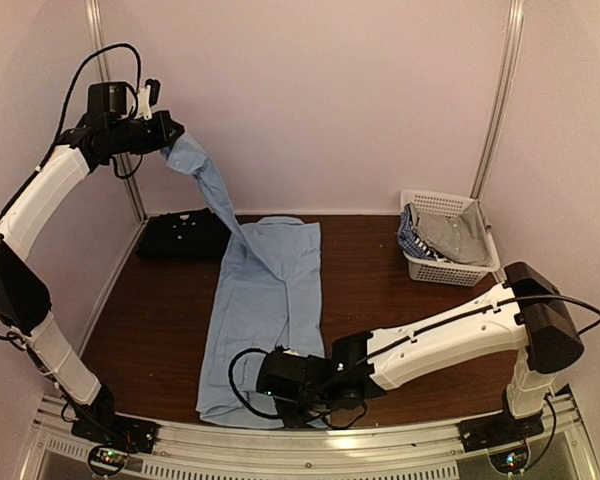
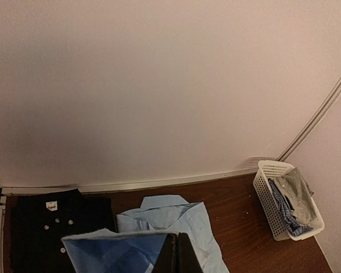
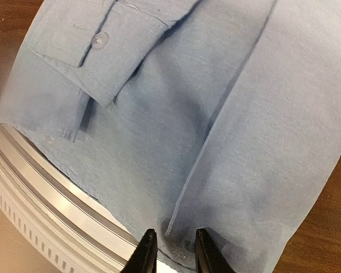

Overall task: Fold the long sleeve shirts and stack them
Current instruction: Fold the 1/3-folded shirt at the center of the board.

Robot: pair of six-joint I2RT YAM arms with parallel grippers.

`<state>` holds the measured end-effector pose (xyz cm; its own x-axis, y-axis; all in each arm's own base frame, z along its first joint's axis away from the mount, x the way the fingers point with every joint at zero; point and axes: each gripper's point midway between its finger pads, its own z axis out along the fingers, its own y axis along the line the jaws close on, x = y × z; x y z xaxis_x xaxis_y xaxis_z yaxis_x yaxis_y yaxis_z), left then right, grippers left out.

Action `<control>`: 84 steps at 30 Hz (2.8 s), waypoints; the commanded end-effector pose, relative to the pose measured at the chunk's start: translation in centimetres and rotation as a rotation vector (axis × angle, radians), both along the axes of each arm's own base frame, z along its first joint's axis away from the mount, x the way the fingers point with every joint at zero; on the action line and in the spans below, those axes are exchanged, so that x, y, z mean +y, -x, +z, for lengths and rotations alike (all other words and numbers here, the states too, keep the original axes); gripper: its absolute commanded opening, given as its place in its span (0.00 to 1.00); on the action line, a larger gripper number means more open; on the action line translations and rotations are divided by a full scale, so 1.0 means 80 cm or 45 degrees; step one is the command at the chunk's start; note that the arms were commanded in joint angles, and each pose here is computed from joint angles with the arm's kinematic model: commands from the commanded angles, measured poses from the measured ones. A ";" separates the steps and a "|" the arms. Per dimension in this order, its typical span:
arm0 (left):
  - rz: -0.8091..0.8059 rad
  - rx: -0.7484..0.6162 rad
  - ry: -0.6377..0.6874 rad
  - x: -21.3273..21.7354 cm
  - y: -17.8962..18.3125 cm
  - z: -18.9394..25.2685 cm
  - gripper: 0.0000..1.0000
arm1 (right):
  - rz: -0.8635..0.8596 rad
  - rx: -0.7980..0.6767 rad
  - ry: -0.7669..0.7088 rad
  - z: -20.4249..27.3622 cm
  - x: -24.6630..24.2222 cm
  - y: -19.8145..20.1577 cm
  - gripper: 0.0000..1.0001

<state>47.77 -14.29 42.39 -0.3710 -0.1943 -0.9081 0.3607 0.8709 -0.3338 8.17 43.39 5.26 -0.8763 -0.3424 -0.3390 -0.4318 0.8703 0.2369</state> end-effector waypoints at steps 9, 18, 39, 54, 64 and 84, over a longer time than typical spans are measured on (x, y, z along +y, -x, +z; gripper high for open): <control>0.153 -0.054 -0.076 0.034 -0.005 0.022 0.00 | -0.124 -0.049 -0.285 0.071 -0.028 -0.046 0.54; 0.120 0.009 -0.098 0.028 -0.016 0.007 0.00 | -0.085 0.022 -0.267 0.030 -0.014 -0.033 0.33; -0.074 0.062 -0.083 -0.004 -0.010 -0.015 0.00 | -0.169 0.082 -0.016 -0.071 -0.092 -0.031 0.38; -0.712 0.188 -0.130 -0.168 0.172 -0.113 0.00 | -0.302 -0.214 -0.323 0.103 -0.077 -0.136 0.68; -0.987 0.517 -0.206 -0.235 0.311 -0.262 0.00 | -0.508 -0.349 -0.333 0.138 -0.163 -0.234 0.74; -1.084 0.682 -0.333 -0.276 0.381 -0.341 0.00 | -0.449 -0.242 -0.261 0.080 -0.167 -0.217 0.74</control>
